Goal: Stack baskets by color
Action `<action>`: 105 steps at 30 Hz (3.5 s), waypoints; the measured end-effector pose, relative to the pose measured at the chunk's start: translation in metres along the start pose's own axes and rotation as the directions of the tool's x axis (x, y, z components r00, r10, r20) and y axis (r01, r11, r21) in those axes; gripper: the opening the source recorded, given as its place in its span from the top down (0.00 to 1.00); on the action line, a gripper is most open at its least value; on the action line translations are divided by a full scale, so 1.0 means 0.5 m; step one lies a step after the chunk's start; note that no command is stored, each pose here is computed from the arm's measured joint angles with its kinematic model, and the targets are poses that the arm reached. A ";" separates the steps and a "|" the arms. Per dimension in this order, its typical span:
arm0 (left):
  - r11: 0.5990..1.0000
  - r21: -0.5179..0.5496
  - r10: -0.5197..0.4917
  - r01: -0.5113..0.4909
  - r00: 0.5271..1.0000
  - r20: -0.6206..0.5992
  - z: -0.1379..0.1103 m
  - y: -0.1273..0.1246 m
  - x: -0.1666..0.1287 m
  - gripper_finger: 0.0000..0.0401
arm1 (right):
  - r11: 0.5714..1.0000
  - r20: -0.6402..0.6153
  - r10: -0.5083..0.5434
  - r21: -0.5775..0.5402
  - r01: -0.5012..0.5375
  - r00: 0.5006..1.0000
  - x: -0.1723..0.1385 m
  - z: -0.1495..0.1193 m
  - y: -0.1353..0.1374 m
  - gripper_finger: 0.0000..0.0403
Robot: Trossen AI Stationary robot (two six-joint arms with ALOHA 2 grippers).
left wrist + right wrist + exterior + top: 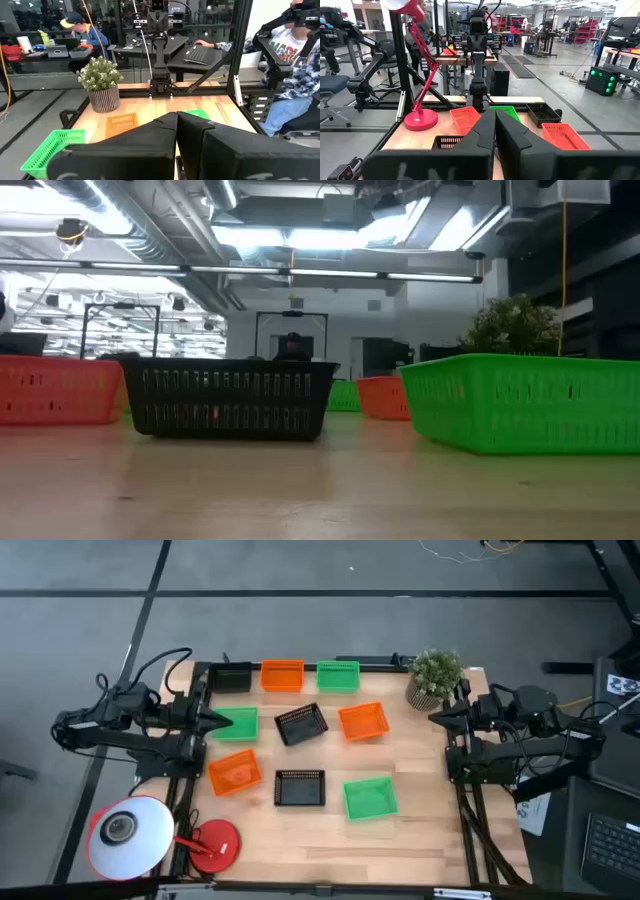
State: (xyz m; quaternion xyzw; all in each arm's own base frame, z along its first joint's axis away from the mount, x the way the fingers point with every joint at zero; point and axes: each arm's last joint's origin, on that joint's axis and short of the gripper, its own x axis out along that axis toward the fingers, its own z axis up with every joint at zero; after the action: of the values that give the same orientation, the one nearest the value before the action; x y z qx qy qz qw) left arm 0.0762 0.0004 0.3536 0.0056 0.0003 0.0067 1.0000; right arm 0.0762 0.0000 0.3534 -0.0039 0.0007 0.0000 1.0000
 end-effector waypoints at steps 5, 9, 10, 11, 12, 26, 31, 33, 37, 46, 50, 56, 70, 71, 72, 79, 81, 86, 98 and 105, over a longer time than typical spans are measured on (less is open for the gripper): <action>1.000 0.000 0.000 0.000 1.000 0.000 0.000 0.000 0.000 1.00 | 1.000 0.000 0.000 0.000 0.000 1.000 0.000 0.000 0.000 0.97; 1.000 0.000 0.000 0.000 1.000 0.000 0.000 0.000 0.000 1.00 | 1.000 0.000 0.000 0.000 0.000 1.000 0.000 0.000 0.000 0.97; 1.000 0.000 0.000 0.000 1.000 0.000 0.000 0.000 0.000 1.00 | 1.000 0.000 0.000 0.000 0.000 1.000 0.000 0.000 0.000 0.97; 1.000 0.000 0.000 0.000 1.000 0.000 0.000 0.000 0.000 1.00 | 1.000 0.000 0.000 0.000 0.000 1.000 0.000 0.000 0.000 0.97; 1.000 0.000 0.000 0.000 1.000 0.000 0.000 0.000 0.000 1.00 | 1.000 0.000 0.000 0.000 0.000 1.000 0.000 0.000 0.000 0.97; 1.000 0.000 0.000 0.000 1.000 0.000 0.000 0.000 0.000 1.00 | 1.000 0.000 0.000 0.000 0.000 1.000 0.000 0.000 0.000 0.96; 1.000 0.000 0.000 0.000 1.000 0.000 0.000 0.000 0.000 1.00 | 1.000 0.000 0.000 0.000 0.000 1.000 0.000 0.000 0.000 0.96; 1.000 0.000 0.000 0.000 1.000 0.000 0.000 0.000 0.000 1.00 | 1.000 0.000 0.000 0.000 0.000 1.000 0.000 0.000 0.000 0.96; 1.000 0.000 0.000 0.000 1.000 0.000 0.000 0.000 0.000 1.00 | 1.000 0.000 0.000 0.000 0.000 1.000 0.000 0.000 0.000 0.96; 1.000 0.000 0.000 0.000 1.000 0.000 0.000 0.000 0.000 1.00 | 1.000 0.014 0.000 0.003 0.000 1.000 0.002 0.003 0.000 0.96; 1.000 0.000 -0.001 0.001 1.000 0.000 0.000 0.000 0.000 1.00 | 1.000 0.014 0.001 0.013 -0.001 1.000 0.002 0.003 0.000 0.96; 1.000 0.000 0.000 0.000 1.000 0.000 0.000 0.000 0.000 1.00 | 0.999 0.033 0.004 0.036 -0.005 0.999 0.002 0.007 0.000 0.96; 0.990 0.138 0.034 -0.034 0.999 0.005 0.001 0.002 0.000 1.00 | 0.932 0.144 0.108 0.329 -0.151 0.984 0.000 0.028 0.006 0.96; 0.984 0.171 0.044 -0.045 0.999 0.006 0.001 0.003 0.000 1.00 | 0.919 0.161 0.108 0.361 -0.161 0.981 0.000 0.032 0.006 0.96; 0.979 0.198 0.052 -0.052 0.999 0.006 0.001 0.003 0.000 1.00 | 0.906 0.175 0.110 0.386 -0.171 0.978 -0.001 0.034 0.006 0.96; 0.942 0.327 0.074 -0.074 0.997 0.015 0.003 0.004 0.000 1.00 | 0.873 0.208 0.290 0.343 -0.347 0.934 0.003 0.043 0.017 0.96; 0.952 0.298 0.070 -0.074 0.997 0.024 0.005 0.004 0.000 1.00 | 0.857 0.201 0.335 0.341 -0.386 0.921 0.005 0.042 0.019 0.96; 0.972 0.218 0.071 -0.091 0.993 0.099 0.019 0.004 -0.001 1.00 | 0.830 0.178 0.447 0.284 -0.481 0.877 0.012 0.040 0.026 0.96; 0.925 0.312 0.092 -0.219 0.922 0.376 0.073 0.006 -0.014 1.00 | 0.812 0.277 0.583 -0.163 -0.561 0.763 0.000 0.065 0.034 0.96; 0.950 0.220 0.135 -0.221 0.927 0.350 0.069 0.008 -0.013 1.00 | 0.878 0.182 0.426 -0.321 -0.356 0.886 0.014 0.039 0.025 0.96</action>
State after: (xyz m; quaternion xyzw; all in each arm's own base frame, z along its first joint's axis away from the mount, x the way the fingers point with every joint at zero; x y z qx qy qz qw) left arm 0.0698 0.0041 0.3882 0.1355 -0.1673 0.0969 0.9717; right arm 0.0831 0.0125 0.3726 -0.1440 -0.1231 0.2040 0.9605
